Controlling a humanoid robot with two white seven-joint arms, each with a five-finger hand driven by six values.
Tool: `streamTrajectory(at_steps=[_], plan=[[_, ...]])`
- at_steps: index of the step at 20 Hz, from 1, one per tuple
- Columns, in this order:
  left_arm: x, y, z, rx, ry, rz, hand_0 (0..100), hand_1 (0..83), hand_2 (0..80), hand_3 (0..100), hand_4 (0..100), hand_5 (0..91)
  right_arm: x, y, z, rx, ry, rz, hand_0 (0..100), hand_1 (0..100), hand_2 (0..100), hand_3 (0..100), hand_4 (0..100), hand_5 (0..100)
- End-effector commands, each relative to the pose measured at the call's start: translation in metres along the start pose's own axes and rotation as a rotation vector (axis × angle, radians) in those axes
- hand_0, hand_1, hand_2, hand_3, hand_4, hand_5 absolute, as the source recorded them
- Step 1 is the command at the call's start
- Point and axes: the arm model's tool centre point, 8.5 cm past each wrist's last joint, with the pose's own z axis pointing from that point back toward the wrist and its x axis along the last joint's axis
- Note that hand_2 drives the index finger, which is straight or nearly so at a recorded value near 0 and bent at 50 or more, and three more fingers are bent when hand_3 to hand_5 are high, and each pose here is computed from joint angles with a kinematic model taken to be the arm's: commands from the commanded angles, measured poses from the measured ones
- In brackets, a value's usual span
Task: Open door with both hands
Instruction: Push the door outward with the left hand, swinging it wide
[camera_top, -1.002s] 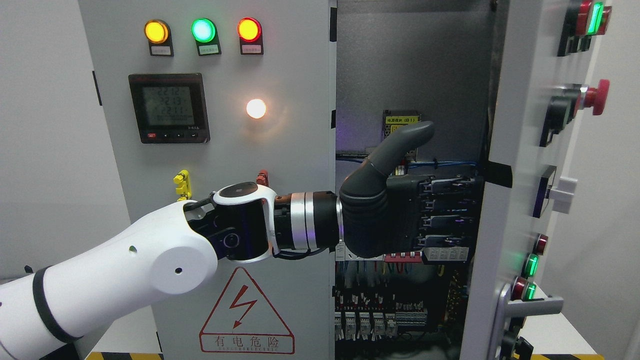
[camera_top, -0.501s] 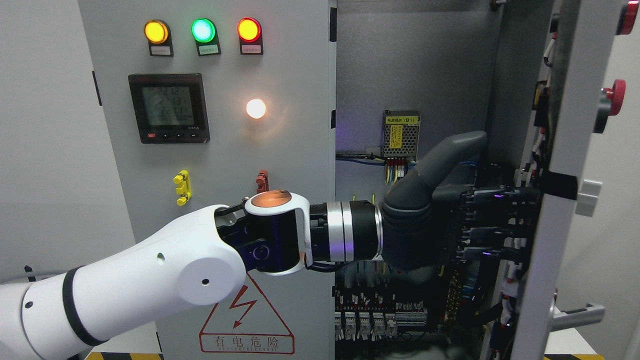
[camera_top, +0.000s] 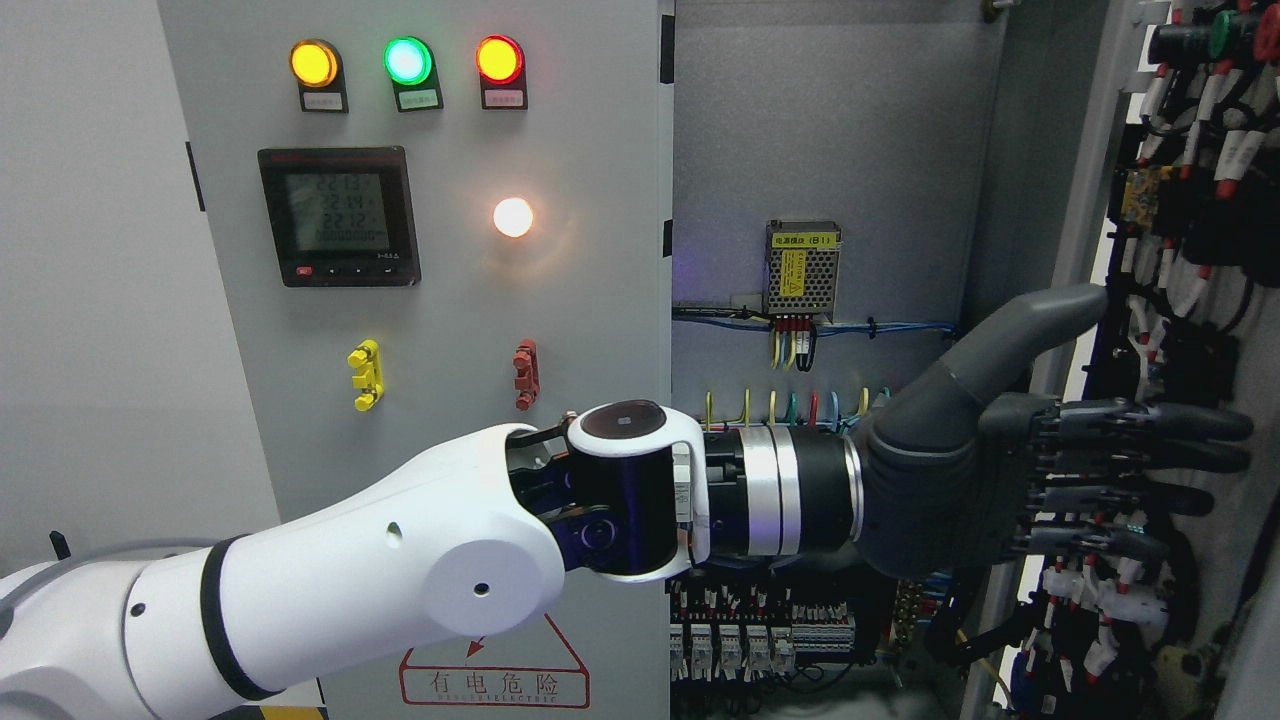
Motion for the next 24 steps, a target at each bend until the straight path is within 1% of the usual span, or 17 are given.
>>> streamTrajectory(at_steps=[1, 5, 8, 10, 12, 17, 20, 24], plan=[[-0.005, -0.033, -0.040, -0.091, 0.000, 0.013, 0, 0.0, 0.0, 0, 0, 0.0, 0.000, 0.000, 0.000, 0.000, 0.000, 0.000, 38, 0, 0, 0, 0, 0], [-0.007, -0.035, -0.050, -0.057, -0.001, 0.017, 0, 0.0, 0.0, 0, 0, 0.0, 0.000, 0.000, 0.000, 0.000, 0.000, 0.000, 38, 0, 0, 0, 0, 0], [-0.009, -0.039, -0.056, -0.049, -0.002, 0.021, 0, 0.0, 0.0, 0, 0, 0.0, 0.000, 0.000, 0.000, 0.001, -0.001, 0.000, 38, 0, 0, 0, 0, 0], [-0.011, -0.038, -0.059, -0.024, -0.001, 0.018, 0, 0.0, 0.0, 0, 0, 0.0, 0.000, 0.000, 0.000, 0.000, 0.000, 0.000, 38, 0, 0, 0, 0, 0], [-0.013, -0.040, -0.065, -0.018, 0.004, 0.009, 0, 0.0, 0.0, 0, 0, 0.0, 0.000, 0.000, 0.000, 0.001, -0.001, 0.000, 38, 0, 0, 0, 0, 0], [-0.016, -0.045, -0.071, -0.025, 0.007, 0.010, 0, 0.0, 0.0, 0, 0, 0.0, 0.000, 0.000, 0.000, 0.000, 0.000, 0.000, 38, 0, 0, 0, 0, 0], [-0.017, -0.046, -0.075, 0.005, 0.011, -0.004, 0, 0.0, 0.0, 0, 0, 0.0, 0.000, 0.000, 0.000, 0.000, 0.000, 0.000, 38, 0, 0, 0, 0, 0], [-0.019, -0.046, -0.076, 0.010, 0.011, -0.003, 0, 0.0, 0.0, 0, 0, 0.0, 0.000, 0.000, 0.000, 0.000, 0.000, 0.000, 38, 0, 0, 0, 0, 0]])
